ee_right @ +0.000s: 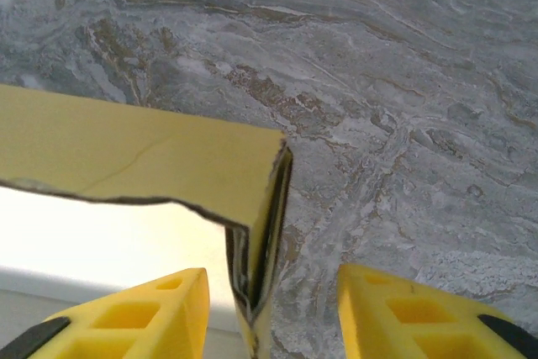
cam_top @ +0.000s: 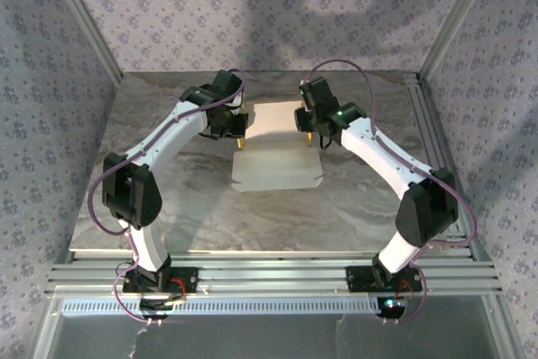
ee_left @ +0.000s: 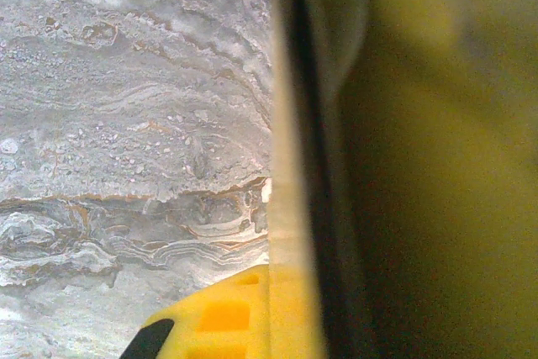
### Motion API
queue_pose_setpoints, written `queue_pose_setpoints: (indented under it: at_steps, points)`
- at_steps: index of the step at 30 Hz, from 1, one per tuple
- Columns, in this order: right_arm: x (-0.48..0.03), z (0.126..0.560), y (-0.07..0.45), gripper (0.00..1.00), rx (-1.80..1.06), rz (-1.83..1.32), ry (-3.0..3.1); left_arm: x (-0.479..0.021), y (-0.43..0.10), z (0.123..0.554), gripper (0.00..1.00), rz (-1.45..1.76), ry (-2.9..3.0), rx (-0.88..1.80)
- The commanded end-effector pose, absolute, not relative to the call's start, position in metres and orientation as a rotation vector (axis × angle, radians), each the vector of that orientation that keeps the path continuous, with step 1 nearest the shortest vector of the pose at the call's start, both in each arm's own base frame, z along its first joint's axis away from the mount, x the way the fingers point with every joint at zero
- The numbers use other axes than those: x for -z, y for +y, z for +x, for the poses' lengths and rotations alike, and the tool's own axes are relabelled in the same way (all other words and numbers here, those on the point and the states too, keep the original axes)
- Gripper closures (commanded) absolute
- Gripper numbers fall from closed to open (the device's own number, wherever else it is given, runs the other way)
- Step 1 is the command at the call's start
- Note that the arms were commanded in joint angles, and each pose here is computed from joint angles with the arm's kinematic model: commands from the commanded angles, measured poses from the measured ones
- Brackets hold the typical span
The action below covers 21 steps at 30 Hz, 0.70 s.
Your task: Fold the paper box
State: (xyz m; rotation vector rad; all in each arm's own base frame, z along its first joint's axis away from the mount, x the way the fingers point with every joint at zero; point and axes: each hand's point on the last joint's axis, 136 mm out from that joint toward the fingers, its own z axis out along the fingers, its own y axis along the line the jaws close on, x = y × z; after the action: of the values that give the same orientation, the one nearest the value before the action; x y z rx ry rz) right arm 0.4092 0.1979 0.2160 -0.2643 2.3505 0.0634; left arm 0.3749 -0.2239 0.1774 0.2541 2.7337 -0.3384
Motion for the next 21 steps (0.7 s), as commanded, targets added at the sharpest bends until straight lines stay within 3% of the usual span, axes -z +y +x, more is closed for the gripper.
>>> queue_pose_setpoints:
  at_steps: [1, 7, 14, 21]
  points:
    - [-0.221, 0.416, 0.199, 0.62, -0.027, -0.251, 2.337, -0.186, -0.227, 0.37, 1.0, 0.271, 2.727, 0.367]
    - [-0.221, 0.424, 0.198, 0.71, -0.005, -0.236, 2.326, -0.185, -0.228, 0.369, 1.0, 0.281, 2.729, 0.368]
    - [-0.22, 0.428, 0.188, 0.99, 0.153, -0.209, 2.33, -0.185, -0.228, 0.369, 1.0, 0.282, 2.731, 0.359]
    - [-0.223, 0.422, 0.166, 1.0, 0.371, -0.13, 2.318, -0.188, -0.227, 0.37, 1.0, 0.284, 2.729, 0.353]
